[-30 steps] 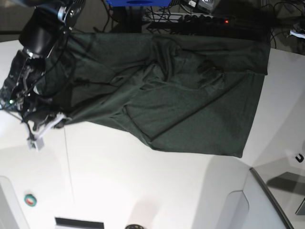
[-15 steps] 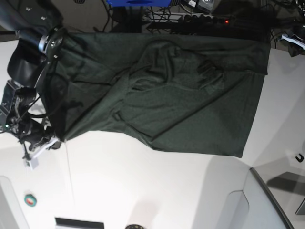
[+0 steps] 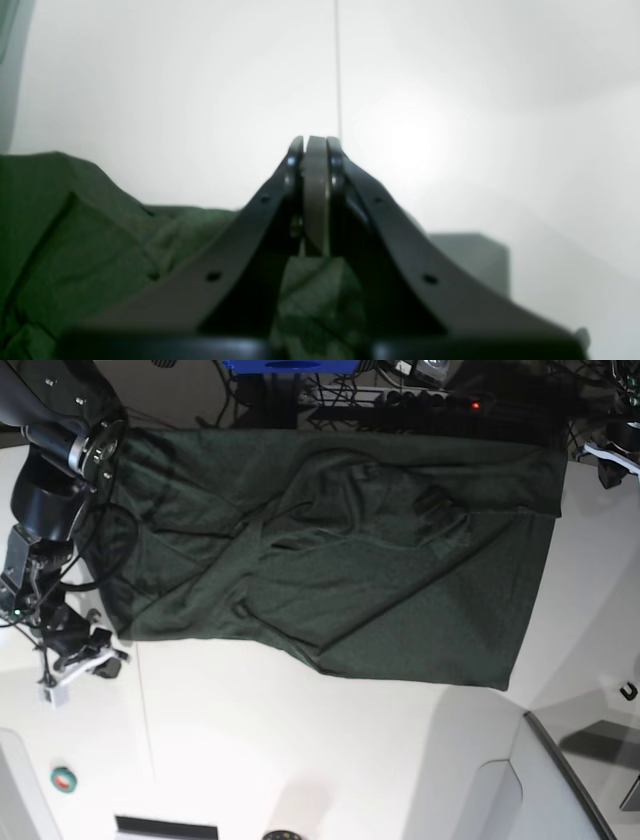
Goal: Layout the t-shirt on the table in an organized manner, then fold the t-shirt properly
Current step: 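Grasp the shirt edge with the right gripper and pull it outward, then grasp the opposite shirt edge with the left gripper, both holding edges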
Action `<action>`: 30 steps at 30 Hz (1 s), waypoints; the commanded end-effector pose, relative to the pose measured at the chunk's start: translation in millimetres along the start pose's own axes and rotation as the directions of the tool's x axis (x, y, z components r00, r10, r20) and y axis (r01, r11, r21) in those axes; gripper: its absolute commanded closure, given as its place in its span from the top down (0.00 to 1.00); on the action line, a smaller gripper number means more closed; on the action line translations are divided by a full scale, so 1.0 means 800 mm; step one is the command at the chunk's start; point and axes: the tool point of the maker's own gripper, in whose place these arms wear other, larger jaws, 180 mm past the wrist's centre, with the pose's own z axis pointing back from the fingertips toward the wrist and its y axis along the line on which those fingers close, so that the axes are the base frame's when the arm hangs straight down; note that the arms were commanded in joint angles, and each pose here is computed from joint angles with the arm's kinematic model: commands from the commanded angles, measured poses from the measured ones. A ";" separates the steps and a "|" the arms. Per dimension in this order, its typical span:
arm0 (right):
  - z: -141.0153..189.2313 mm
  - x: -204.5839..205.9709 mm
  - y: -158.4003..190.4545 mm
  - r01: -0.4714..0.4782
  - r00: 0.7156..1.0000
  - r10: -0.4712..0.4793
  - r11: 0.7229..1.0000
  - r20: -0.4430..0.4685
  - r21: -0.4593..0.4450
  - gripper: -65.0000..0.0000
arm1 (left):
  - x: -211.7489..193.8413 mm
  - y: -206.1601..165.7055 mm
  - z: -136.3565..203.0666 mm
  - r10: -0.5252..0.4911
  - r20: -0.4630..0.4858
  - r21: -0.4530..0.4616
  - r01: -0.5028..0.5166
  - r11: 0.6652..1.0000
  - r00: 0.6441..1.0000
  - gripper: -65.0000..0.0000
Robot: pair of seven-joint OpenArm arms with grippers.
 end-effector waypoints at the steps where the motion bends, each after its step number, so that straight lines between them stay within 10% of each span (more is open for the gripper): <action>1: 0.003 0.037 0.001 -0.007 0.997 0.006 1.000 0.077 0.003 0.01 | 0.017 0.008 0.005 -0.017 0.038 0.010 0.016 1.000 0.999 0.00; 5: 0.004 0.037 0.003 -0.008 0.997 0.008 1.000 0.074 0.005 0.09 | 0.016 0.009 0.005 -0.017 0.037 0.010 0.017 1.000 0.999 0.00; 11: 0.016 -0.011 0.002 -0.028 0.994 0.027 1.000 -0.110 -0.009 0.48 | 0.013 0.010 0.005 -0.012 0.033 0.011 0.012 1.000 0.999 0.00; 21: 0.015 -0.040 0.013 0.053 0.995 -0.050 0.998 -0.090 0.022 0.49 | 0.013 0.008 0.004 -0.013 0.034 0.008 0.012 1.000 0.999 0.00; 30: 0.039 -0.032 -0.010 -0.145 0.983 0.142 0.989 -0.115 -0.012 0.49 | 0.025 -0.060 -0.027 -0.070 0.033 -0.129 0.073 0.989 0.997 0.00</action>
